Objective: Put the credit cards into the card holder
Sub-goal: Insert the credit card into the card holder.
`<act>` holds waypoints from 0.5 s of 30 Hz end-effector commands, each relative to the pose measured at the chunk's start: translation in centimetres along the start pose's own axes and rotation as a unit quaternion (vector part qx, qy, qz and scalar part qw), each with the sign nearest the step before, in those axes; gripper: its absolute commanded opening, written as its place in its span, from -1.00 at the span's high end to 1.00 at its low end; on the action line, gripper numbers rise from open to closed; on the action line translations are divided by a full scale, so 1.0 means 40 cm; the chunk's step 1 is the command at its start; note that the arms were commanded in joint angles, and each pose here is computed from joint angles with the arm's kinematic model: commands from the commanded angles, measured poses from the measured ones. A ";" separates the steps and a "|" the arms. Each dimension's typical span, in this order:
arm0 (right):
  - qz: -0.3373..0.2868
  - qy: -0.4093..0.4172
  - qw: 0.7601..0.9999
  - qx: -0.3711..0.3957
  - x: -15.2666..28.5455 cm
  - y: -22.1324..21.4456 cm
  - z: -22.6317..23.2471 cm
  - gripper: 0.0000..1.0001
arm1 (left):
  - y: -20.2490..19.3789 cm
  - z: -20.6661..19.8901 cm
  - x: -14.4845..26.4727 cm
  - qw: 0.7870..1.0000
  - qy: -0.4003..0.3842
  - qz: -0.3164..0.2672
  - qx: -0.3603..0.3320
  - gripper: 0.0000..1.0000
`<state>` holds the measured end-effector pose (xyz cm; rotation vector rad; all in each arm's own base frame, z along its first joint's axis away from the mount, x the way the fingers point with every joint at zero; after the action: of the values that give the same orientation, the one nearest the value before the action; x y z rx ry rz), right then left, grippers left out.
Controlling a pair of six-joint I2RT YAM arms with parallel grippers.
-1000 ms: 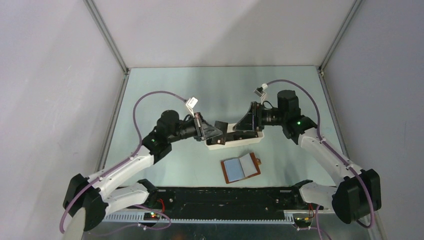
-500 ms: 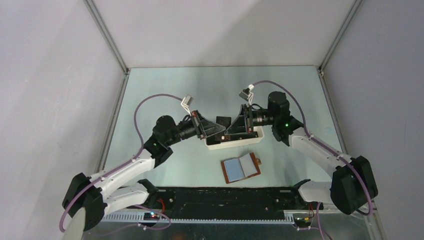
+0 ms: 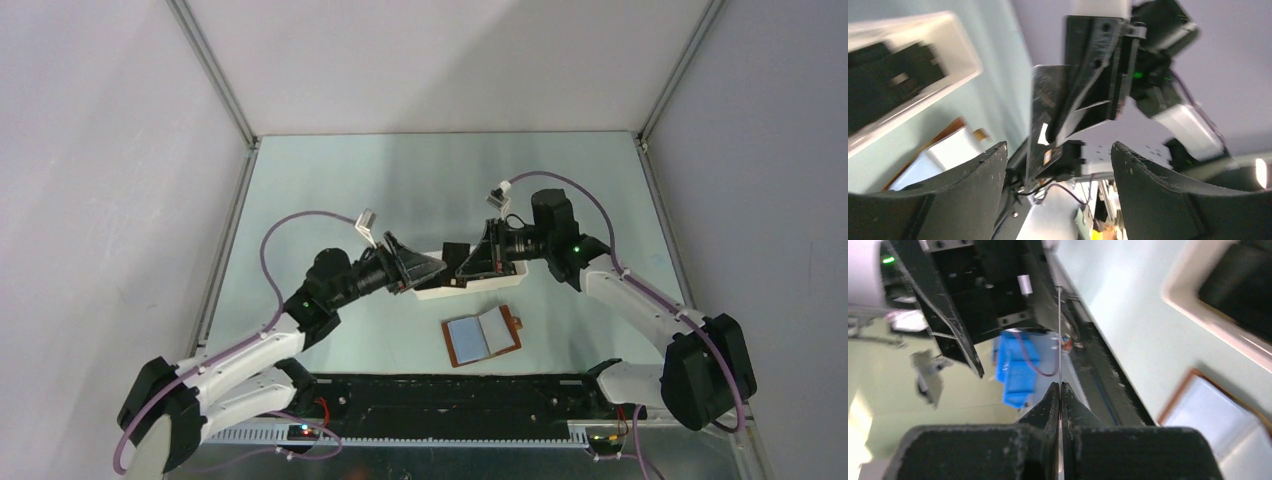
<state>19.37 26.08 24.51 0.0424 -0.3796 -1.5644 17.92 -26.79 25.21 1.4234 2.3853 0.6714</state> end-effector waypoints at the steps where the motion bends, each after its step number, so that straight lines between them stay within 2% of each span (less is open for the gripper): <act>1: -0.007 -0.162 0.986 -0.023 0.044 -0.052 -0.141 1.00 | -0.046 0.132 0.037 0.988 0.152 -0.010 0.036 -0.59; 4: 0.021 -0.231 0.972 -0.046 0.070 -0.109 -0.215 1.00 | -0.105 0.198 0.073 0.968 0.246 0.028 0.044 -0.53; 6: 0.032 -0.259 0.964 -0.060 0.084 -0.139 -0.252 1.00 | -0.137 0.222 0.082 0.957 0.281 0.050 0.048 -0.47; 11: 0.046 -0.313 0.945 -0.080 0.116 -0.201 -0.316 1.00 | -0.235 0.257 0.075 0.939 0.313 0.121 0.076 -0.27; 15: 0.040 -0.356 0.930 -0.076 0.127 -0.224 -0.354 1.00 | -0.290 0.292 0.059 0.923 0.340 0.163 0.084 -0.23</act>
<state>14.73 19.21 10.96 -0.6245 -0.6871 -1.4893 13.47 -25.54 9.55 1.8851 2.7510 1.2199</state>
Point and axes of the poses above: each gripper's point midway between its finger pads, its own x axis back along the fingers, its own z axis along the line the jaws close on, y = z × x, the point moved 3 cm from there along x, back along the fingers, and after that the axes turned 9 degrees about -x, right-handed, at the moved point
